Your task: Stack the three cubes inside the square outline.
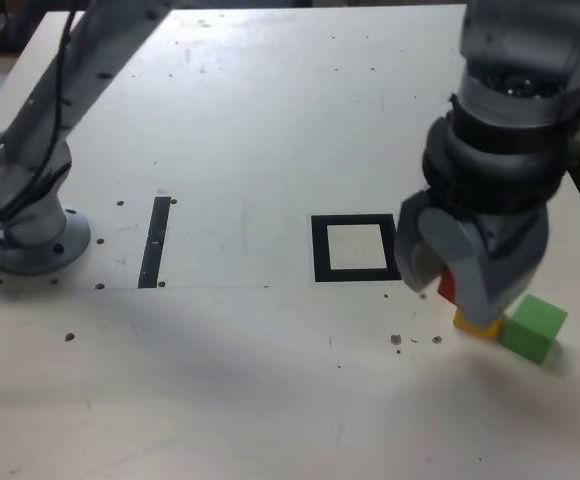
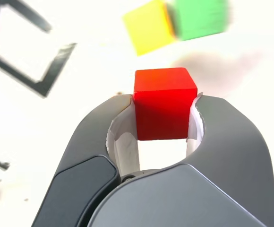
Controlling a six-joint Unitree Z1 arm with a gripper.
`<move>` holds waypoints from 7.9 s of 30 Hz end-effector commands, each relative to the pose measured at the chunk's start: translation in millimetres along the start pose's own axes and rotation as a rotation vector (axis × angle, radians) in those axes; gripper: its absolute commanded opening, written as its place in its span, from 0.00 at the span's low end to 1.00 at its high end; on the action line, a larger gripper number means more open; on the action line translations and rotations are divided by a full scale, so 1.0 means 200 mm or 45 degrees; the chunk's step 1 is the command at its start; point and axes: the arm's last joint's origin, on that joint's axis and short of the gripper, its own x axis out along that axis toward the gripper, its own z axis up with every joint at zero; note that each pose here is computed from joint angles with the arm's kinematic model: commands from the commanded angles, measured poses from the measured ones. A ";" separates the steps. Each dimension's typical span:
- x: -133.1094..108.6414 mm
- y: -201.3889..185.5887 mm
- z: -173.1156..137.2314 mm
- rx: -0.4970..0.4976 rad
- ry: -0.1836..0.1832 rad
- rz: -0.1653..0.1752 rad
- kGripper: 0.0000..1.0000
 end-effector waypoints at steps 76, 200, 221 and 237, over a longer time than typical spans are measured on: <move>0.41 0.20 -0.71 -0.937 0.004 -0.112 0.31; 0.35 0.22 -0.16 1.604 0.057 0.241 0.91; 0.41 0.21 -0.15 1.654 0.048 0.211 0.89; 0.42 0.19 -0.03 1.701 0.034 0.286 0.89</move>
